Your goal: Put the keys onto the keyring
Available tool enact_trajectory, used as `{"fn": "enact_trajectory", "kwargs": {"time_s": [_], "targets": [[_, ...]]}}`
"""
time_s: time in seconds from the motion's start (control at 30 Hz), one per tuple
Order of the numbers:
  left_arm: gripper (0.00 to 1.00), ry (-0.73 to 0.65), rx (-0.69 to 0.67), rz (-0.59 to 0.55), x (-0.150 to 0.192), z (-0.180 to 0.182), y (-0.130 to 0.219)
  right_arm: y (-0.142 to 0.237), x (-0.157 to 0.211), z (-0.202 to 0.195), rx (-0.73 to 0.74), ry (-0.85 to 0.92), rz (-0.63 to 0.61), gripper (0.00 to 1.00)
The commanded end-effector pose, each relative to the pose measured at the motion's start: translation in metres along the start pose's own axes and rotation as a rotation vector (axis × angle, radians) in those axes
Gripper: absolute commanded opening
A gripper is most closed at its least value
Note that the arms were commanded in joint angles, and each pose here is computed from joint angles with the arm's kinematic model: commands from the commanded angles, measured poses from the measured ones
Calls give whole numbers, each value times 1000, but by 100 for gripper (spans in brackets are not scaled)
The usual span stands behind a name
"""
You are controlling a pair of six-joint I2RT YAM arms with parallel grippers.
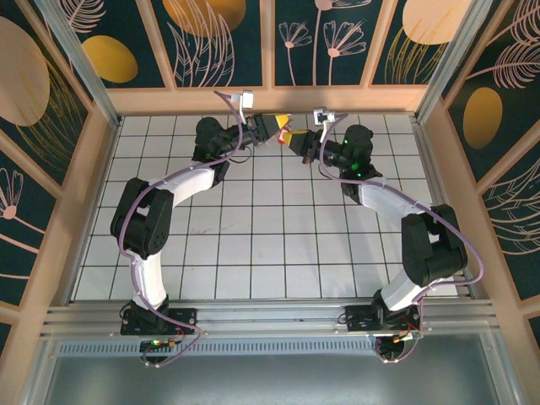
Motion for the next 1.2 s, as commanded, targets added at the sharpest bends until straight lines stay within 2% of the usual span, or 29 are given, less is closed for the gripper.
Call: {"fn": "enact_trajectory", "kwargs": {"time_s": [0.0, 0.37, 0.43, 0.6, 0.7, 0.97, 1.17], "targets": [[0, -61, 64, -37, -14, -23, -5, -10, 0, 16, -67, 37, 29, 0], [0, -55, 62, -37, -11, -21, -7, -1, -1, 11, -20, 43, 27, 0], [0, -56, 63, -37, -12, -21, -8, 5, -1, 10, -5, 41, 20, 6], [0, -59, 69, -42, -12, -21, -8, 25, -6, 12, 26, 45, -10, 31], [0, -64, 74, -45, -13, -22, -8, 36, -7, 17, 42, 63, -19, 38], [0, -64, 86, -48, -14, -25, -8, 67, -27, 30, 79, 96, -105, 44], [0, -63, 93, -48, -13, -27, -7, 63, -51, 34, 57, 42, -180, 45]]}}
Point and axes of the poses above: each hand's point on the last joint's axis, 136 mm out from that joint toward the fingers, its own y axis back along the fingers, its own z axis along the line the jaws close on, x = y × z, the point moved 3 cm from there along y, back along the fingers, and after that the axes turned 9 degrees about -y, right-handed, at the moved point
